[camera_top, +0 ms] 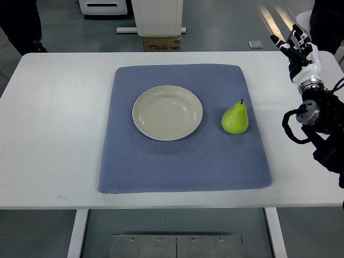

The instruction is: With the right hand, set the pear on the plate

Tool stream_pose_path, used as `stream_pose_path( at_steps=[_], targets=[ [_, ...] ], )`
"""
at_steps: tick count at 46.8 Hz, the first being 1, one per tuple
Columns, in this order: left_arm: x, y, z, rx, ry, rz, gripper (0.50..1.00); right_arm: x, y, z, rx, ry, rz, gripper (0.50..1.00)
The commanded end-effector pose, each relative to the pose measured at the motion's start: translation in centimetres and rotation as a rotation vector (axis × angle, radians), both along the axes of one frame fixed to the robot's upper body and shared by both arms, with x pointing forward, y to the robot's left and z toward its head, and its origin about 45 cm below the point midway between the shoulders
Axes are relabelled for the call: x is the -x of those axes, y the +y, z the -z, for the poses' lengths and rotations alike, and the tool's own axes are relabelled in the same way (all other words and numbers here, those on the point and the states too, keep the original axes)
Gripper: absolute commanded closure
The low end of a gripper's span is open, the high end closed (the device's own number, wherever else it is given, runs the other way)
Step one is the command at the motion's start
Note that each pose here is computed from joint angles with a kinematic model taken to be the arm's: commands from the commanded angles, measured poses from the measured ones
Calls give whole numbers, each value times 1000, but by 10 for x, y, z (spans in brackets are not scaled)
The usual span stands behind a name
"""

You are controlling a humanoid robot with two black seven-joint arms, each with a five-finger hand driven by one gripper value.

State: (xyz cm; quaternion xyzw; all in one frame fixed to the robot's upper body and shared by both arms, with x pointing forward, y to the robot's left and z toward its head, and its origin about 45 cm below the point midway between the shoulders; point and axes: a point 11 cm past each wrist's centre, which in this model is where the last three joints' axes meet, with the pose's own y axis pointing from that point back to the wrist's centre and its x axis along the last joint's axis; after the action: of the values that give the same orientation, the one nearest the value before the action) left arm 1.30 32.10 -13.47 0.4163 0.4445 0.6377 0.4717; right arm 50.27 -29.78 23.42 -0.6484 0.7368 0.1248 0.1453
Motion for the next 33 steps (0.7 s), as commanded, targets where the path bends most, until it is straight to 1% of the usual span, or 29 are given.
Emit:
stream_pose_path(
  at_steps=[1,12,19,33],
  targets=[
    [0,0,0,0,0,0,500,0,-2,-2,4,-13,6,500],
    [0,0,0,0,0,0,500,4,-3,-3,18,-74,31,500],
    [0,0,0,0,1,1,500,3,-3,-4,10,-82,37,500],
    [-1,0,0,0,-1,0,500,-1,-4,-21,-54,-123,53,500]
  ],
)
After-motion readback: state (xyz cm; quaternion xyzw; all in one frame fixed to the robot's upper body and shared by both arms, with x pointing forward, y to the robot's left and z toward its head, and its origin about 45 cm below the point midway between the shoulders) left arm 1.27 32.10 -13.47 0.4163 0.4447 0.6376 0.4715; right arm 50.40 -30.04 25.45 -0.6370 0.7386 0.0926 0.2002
